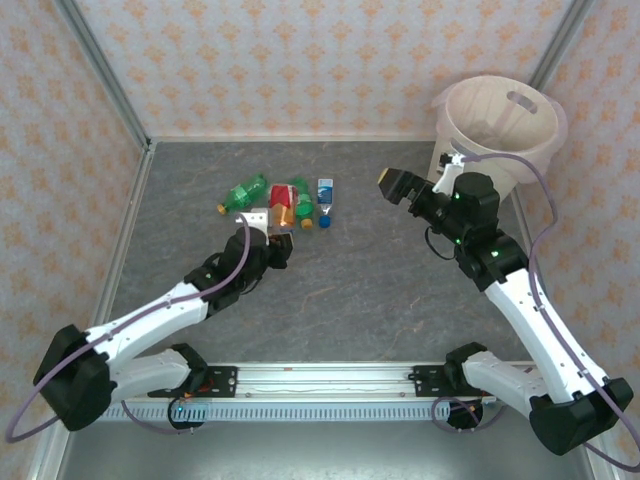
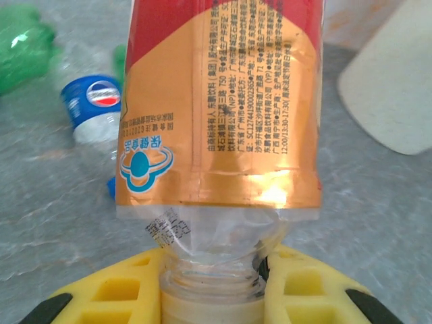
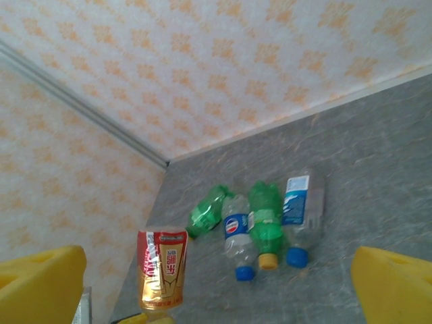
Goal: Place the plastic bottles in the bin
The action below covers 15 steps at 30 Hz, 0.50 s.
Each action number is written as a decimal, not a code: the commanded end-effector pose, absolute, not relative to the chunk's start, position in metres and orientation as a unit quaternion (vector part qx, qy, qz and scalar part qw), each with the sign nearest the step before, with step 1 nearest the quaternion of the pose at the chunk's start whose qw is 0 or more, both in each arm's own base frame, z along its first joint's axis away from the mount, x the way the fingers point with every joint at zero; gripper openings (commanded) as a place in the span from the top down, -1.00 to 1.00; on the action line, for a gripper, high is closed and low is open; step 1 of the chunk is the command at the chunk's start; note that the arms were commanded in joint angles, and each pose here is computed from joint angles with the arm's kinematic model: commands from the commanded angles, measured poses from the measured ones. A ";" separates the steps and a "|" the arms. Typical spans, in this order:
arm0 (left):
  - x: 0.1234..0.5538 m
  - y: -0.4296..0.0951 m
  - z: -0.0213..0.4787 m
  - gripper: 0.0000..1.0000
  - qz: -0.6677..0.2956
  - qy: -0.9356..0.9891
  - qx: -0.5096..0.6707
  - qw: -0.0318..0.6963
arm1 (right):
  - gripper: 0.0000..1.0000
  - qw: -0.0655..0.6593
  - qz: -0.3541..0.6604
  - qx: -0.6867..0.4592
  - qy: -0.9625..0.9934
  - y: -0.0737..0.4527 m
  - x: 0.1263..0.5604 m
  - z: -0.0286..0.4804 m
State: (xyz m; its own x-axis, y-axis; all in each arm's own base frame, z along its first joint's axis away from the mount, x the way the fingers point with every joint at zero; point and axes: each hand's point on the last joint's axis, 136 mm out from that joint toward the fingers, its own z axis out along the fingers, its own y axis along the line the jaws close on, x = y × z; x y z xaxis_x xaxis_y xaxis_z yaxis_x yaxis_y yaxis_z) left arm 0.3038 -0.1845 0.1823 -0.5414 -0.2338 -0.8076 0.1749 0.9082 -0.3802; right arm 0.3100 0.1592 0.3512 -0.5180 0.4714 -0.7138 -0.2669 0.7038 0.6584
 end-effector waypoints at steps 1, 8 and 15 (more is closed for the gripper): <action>0.294 -0.198 0.208 0.52 -0.227 0.820 0.034 0.525 | -0.90 0.462 0.441 0.026 0.769 0.182 0.297 0.359; 0.265 -0.230 0.231 0.53 -0.257 0.789 0.101 0.549 | -0.81 0.418 0.473 -0.011 0.776 0.216 0.283 0.347; 0.245 -0.256 0.242 0.53 -0.279 0.768 0.143 0.558 | -0.80 0.373 0.465 -0.068 0.800 0.266 0.271 0.329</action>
State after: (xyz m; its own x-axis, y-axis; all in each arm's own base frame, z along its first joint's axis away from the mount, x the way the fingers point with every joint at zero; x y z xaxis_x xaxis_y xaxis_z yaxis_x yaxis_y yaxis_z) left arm 0.2453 -0.2526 0.2241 -0.4032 -0.0789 -0.9117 0.5084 0.8091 -0.2949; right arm 0.2724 0.2523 0.3191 -0.7229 0.2704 -0.6358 -0.4136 0.5677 0.7118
